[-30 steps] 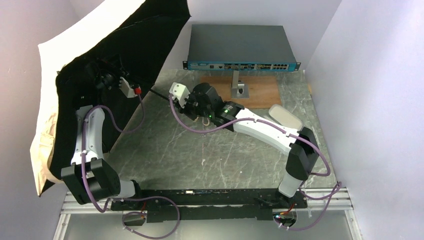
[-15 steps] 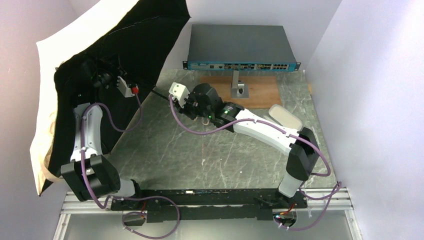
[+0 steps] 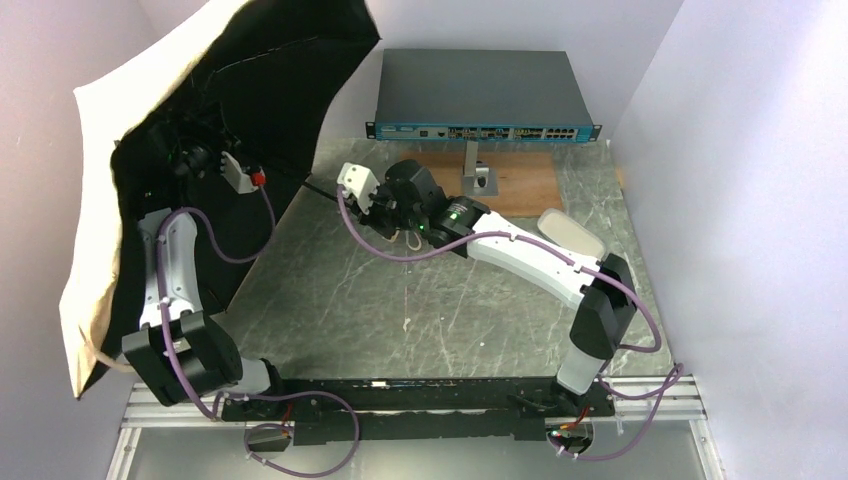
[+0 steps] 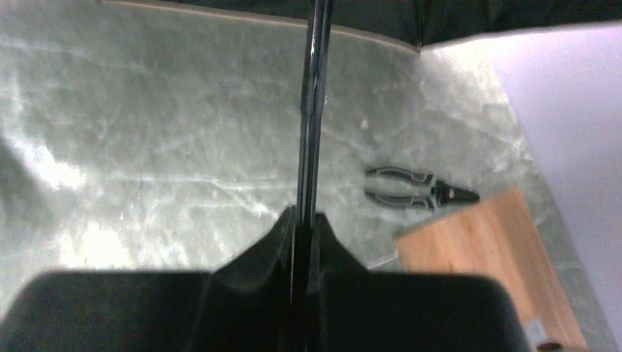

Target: Open the umbrella

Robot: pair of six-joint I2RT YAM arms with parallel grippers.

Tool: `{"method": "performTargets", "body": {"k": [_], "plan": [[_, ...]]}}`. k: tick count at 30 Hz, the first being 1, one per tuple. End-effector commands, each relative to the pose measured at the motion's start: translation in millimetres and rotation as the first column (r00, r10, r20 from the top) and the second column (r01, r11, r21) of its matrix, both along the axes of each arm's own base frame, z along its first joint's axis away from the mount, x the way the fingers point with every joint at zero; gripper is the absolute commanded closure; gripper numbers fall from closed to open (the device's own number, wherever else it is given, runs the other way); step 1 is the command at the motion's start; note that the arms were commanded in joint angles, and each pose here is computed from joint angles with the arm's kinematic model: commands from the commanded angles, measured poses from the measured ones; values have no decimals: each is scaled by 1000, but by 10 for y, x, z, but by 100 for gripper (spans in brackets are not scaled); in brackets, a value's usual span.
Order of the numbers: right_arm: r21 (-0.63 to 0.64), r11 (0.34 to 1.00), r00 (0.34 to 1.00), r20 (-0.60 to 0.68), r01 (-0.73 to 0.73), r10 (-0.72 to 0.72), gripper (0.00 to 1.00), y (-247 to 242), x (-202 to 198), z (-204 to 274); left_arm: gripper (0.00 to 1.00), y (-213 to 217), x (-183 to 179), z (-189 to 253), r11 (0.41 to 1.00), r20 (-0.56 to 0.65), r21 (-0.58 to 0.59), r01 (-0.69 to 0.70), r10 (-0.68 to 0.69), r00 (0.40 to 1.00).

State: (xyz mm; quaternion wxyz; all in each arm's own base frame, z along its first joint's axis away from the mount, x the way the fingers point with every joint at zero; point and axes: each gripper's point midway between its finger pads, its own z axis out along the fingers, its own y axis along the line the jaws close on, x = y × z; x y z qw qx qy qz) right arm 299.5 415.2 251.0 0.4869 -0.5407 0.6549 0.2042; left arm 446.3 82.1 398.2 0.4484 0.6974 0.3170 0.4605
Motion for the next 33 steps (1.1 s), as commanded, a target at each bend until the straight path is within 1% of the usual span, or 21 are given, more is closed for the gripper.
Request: {"method": "performTargets", "body": {"k": [1, 5, 7, 10, 12, 14, 17, 20, 21, 26, 29, 33], "plan": [[-386, 881, 901, -423, -272, 92, 100, -923, -983, -947, 60, 1074, -447, 1269, 783, 489, 306, -541, 358, 795], [-279, 929, 903, -414, -244, 113, 100, -588, -868, -748, 51, 675, -367, 1155, 845, 445, 288, -452, 300, 844], [-240, 943, 905, -410, -229, 115, 100, -449, -796, -677, 46, 473, -370, 1084, 868, 430, 294, -401, 254, 866], [-196, 960, 909, -402, -201, 108, 100, -276, -688, -580, 36, 232, -389, 860, 894, 381, 318, -316, 184, 906], [-161, 968, 912, -395, -191, 114, 100, -182, -643, -499, 32, 77, -437, 676, 908, 316, 342, -240, 129, 940], [-129, 976, 913, -392, -176, 113, 100, -103, -601, -408, 29, -109, -528, 474, 929, 228, 341, -145, 68, 971], [-94, 982, 916, -382, -166, 118, 100, -20, -563, -332, 27, -417, -742, 151, 945, 59, 325, 33, -55, 997], [-81, 985, 919, -379, -152, 111, 100, 10, -531, -311, 26, -681, -977, -218, 938, -103, 297, 179, -155, 983], [-79, 986, 920, -375, -149, 109, 100, 13, -524, -311, 26, -755, -1066, -412, 933, -177, 279, 226, -181, 967], [-61, 988, 921, -373, -142, 110, 100, 25, -519, -272, 28, -1009, -1438, -979, 898, -399, 257, 358, -239, 885], [-34, 992, 926, -364, -124, 104, 100, 54, -482, -199, 28, -1202, -1690, -1187, 874, -448, 233, 426, -293, 845], [23, 997, 931, -357, -71, 74, 100, 123, -366, -86, 27, -1453, -2032, -1271, 875, -507, 135, 466, -343, 791]]}}
